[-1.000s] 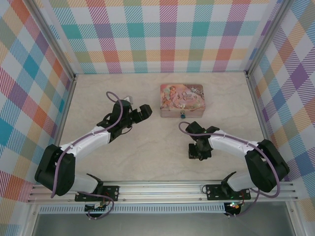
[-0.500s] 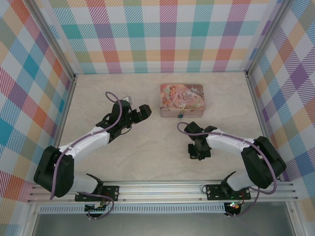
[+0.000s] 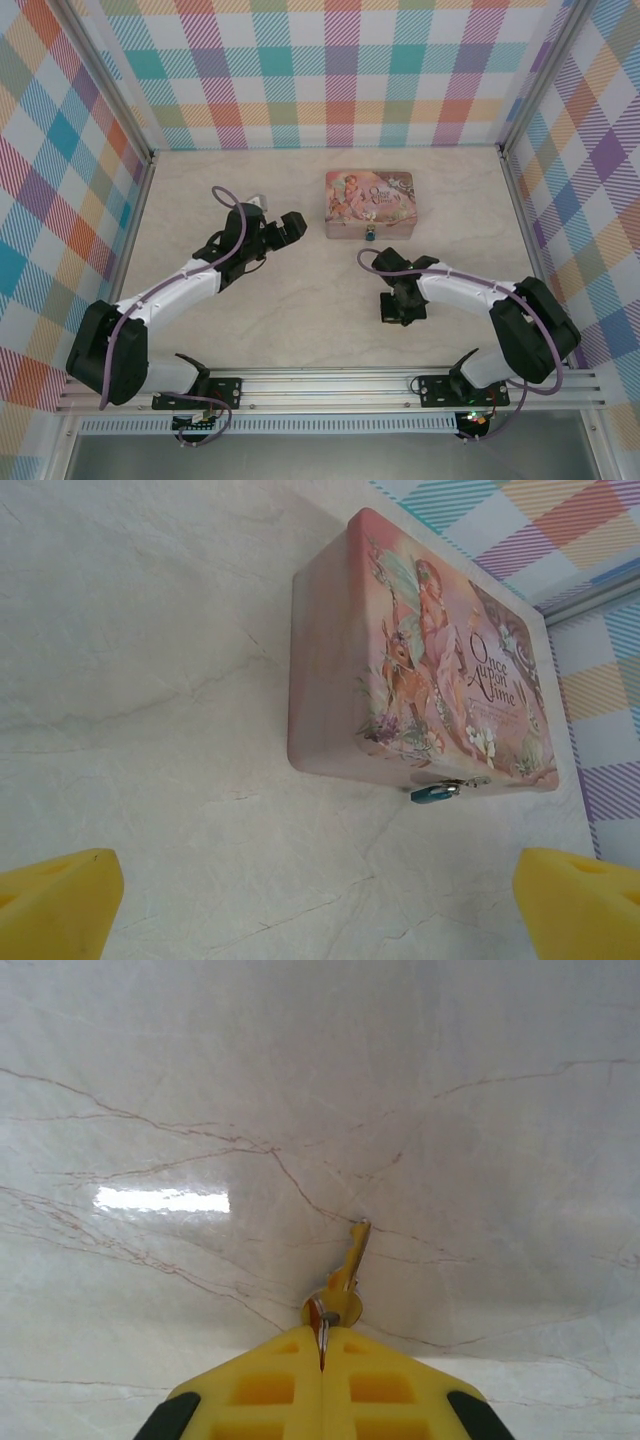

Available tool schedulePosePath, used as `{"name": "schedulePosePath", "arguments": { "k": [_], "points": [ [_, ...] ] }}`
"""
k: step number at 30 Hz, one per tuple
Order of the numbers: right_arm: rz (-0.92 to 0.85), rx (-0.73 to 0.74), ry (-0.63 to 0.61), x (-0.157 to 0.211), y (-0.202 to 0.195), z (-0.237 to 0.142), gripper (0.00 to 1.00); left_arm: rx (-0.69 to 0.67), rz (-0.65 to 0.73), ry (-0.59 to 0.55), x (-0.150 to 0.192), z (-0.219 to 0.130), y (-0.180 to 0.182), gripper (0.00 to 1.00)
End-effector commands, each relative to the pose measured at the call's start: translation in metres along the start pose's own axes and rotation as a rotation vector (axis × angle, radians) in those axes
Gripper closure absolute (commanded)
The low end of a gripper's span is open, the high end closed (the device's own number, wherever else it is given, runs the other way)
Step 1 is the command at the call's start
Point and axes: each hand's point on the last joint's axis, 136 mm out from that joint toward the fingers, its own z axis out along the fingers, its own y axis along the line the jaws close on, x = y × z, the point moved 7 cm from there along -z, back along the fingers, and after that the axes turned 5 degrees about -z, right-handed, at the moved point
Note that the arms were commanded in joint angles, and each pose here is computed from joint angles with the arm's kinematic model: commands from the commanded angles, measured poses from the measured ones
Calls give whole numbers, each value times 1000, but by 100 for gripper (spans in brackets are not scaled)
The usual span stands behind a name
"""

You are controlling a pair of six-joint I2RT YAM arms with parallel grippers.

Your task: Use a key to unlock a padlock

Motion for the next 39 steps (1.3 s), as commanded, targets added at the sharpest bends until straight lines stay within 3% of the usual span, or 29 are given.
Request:
{"name": "schedulePosePath", "arguments": {
  "k": [1,10,17,20,30,39],
  "points": [
    [-19,-50,-101,-6,6,-14,100,18,25,-30,-5,-13,-10,0],
    [-76,-356,-588,-31,26,-81,100,149,27,-56,-18,-39,-38,0],
    [-310,-561,-1104,-43,43,-164,100,358,68,-16,-27,-59,-82,8],
    [-430,-590,-1241,-43,50,-191,100,437,93,16,-27,-66,-103,13],
    [-887,-473,-1365,-39,68,-205,100,601,190,150,-8,-71,-156,31],
    [-906,-400,-1351,-43,70,-204,100,613,280,248,18,-59,-175,44]
  ]
}}
